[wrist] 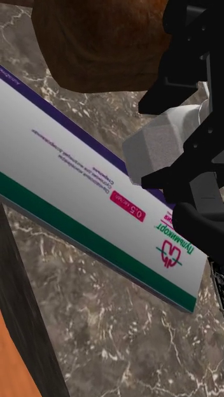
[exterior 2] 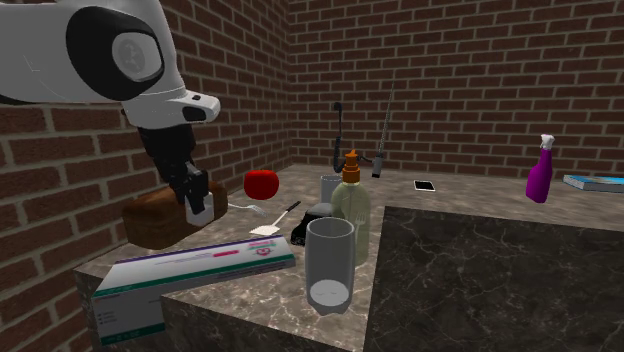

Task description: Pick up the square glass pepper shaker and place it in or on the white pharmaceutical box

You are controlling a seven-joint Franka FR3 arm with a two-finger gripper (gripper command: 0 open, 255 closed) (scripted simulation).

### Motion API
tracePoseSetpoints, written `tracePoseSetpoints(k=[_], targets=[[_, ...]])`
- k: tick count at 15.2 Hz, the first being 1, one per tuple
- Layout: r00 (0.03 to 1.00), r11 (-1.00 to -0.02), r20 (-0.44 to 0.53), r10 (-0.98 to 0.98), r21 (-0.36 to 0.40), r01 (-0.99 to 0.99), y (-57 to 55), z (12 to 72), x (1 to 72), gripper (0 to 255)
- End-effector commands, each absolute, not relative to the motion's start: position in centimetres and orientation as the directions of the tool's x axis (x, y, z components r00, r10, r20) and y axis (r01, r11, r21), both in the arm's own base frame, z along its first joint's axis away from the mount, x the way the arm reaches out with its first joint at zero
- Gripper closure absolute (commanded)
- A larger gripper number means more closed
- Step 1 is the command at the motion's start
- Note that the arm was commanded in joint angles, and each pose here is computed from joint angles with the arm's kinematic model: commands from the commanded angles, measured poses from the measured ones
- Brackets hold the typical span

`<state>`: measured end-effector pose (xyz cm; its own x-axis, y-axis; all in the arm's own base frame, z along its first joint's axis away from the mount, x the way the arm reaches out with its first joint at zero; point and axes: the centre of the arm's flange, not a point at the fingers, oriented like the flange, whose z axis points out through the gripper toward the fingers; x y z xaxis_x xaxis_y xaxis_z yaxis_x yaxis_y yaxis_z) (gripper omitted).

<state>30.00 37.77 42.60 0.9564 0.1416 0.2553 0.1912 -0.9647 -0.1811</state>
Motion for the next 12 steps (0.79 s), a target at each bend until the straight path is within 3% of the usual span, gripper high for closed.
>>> tracePoseSetpoints(k=[1,6,7,12], targets=[[0.956,-0.965,0.256,0.142,-0.181,0.191,37.74,42.49,30.02,255],[0.956,-0.965,0.256,0.142,-0.181,0.191,37.74,42.49,30.02,255],[0.956,-0.965,0.256,0.142,-0.181,0.191,37.74,42.48,30.02,0],[0.956,-0.965,0.256,0.142,-0.181,0.191,37.74,42.48,30.01,0]])
